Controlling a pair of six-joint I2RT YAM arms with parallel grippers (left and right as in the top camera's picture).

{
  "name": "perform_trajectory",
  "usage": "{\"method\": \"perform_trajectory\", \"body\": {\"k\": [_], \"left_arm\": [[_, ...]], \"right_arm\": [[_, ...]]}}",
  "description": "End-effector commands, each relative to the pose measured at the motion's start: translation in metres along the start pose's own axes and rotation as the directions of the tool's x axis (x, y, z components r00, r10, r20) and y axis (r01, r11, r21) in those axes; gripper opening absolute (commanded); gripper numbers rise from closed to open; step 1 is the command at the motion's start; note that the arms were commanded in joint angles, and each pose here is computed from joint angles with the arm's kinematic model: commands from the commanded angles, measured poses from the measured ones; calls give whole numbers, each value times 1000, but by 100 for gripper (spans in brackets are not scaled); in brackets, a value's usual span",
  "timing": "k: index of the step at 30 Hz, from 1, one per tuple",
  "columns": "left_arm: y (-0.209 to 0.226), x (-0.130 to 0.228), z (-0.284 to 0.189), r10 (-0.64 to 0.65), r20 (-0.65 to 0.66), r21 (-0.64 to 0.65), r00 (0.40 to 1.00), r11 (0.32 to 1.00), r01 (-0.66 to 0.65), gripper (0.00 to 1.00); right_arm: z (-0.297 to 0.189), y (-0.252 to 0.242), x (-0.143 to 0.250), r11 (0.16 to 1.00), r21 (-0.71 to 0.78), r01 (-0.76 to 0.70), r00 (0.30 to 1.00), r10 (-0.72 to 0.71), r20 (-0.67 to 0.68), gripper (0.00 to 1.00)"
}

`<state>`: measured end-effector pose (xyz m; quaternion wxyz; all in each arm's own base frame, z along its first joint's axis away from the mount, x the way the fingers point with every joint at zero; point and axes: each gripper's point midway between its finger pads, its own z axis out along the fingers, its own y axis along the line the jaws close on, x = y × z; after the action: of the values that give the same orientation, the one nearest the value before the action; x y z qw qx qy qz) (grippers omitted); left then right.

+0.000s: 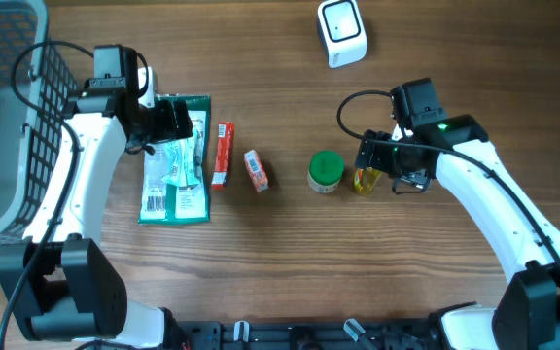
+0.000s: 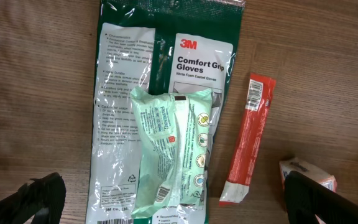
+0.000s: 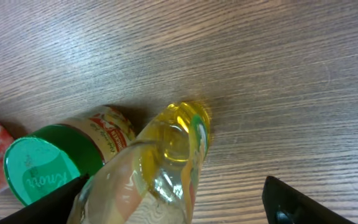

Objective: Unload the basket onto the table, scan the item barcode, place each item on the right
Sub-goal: 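Lower the right gripper and grasp the yellow oil bottle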

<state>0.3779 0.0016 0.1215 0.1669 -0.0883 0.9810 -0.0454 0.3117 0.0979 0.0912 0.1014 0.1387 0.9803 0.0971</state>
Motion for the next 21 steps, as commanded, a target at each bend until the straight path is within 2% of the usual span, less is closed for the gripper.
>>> {"method": "perform_trajectory", "body": {"k": [1,9,13,16,21], "left_arm": [[2,-5,-7,-2,24,-4,1000,1000,2,100],[2,-5,-7,-2,24,-4,1000,1000,2,100],[2,-5,-7,-2,24,-4,1000,1000,2,100],[2,-5,-7,-1,24,-4,1000,1000,1,100],[2,-5,-7,-2,24,-4,1000,1000,2,100]], "right_arm": [[3,-4,1,1000,23,-4,1000,4,4,84],[3,-2,-3,1000,14,-1,1000,1,18,58],[3,0,-5,999,9,30,999,-31,27,62],[3,-1,-5,996,12,84,996,-85,25,71],[-6,1,-5,994,18,104,994,-105,13,75]]}}
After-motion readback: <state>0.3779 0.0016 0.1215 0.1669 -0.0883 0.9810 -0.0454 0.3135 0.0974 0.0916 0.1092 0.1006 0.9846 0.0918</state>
